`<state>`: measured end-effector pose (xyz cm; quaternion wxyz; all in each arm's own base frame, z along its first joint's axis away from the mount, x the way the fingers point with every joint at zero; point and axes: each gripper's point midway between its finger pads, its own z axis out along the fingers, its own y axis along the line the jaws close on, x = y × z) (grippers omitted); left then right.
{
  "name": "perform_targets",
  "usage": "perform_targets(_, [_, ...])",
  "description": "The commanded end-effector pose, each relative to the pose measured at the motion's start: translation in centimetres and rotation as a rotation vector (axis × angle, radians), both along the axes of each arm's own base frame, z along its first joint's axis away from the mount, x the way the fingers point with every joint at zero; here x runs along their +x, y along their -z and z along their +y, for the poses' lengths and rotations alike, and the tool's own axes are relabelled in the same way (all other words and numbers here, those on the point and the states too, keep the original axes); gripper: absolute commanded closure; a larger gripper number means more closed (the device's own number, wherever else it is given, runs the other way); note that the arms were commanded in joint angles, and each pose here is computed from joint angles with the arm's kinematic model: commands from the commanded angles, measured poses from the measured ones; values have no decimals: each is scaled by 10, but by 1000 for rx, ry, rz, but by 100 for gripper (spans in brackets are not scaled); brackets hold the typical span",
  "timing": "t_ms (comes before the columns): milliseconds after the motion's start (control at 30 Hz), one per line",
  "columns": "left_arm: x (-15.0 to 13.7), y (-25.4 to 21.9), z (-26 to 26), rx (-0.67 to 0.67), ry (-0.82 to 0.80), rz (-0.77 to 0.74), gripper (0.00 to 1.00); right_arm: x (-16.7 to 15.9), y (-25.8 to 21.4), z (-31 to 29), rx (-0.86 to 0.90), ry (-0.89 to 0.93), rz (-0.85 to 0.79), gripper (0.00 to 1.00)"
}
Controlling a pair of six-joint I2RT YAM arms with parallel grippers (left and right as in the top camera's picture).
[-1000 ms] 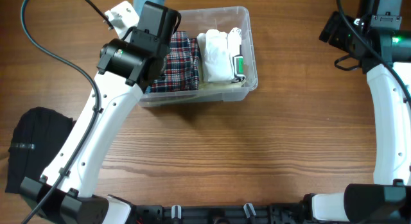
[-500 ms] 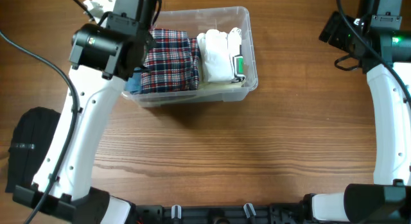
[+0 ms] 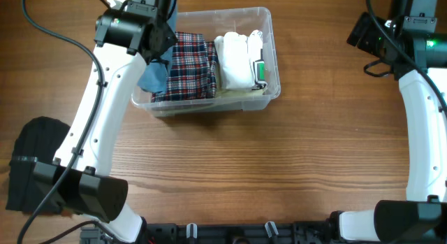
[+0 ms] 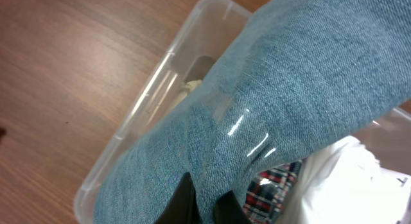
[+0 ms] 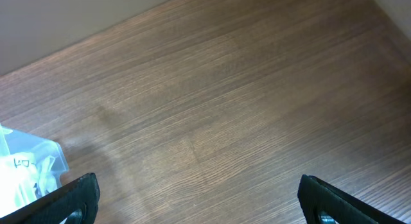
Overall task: Pack container
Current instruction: 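Lower blue towel with left gripper onto plaid cloth in box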
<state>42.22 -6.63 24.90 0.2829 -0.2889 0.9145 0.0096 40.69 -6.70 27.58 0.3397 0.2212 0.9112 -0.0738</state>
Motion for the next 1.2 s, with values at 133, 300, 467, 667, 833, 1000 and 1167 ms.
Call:
perform_targets(133, [-4, -21, 14, 33, -27, -42, 96, -1, -10, -3, -7, 20, -27, 0])
perform_targets(300, [-3, -21, 14, 33, -27, -41, 83, -1, -10, -3, -7, 20, -27, 0])
perform_targets(467, [1, -8, 12, 42, -26, -10, 87, -1, -10, -3, -7, 20, -27, 0])
perform_targets(667, [18, 12, 0, 10, -2, 6, 89, -1, -10, -3, -7, 20, -27, 0])
perform_targets(833, [39, -12, -106, -153, 531, -132, 79, -1, -10, -3, -7, 20, -27, 0])
perform_targets(1000, [26, 25, -165, -15, 781, -65, 71, -1, -10, -3, -7, 20, -27, 0])
perform_targets(1167, [28, 98, -166, 53, 799, 114, 72, -1, -10, -3, -7, 20, -27, 0])
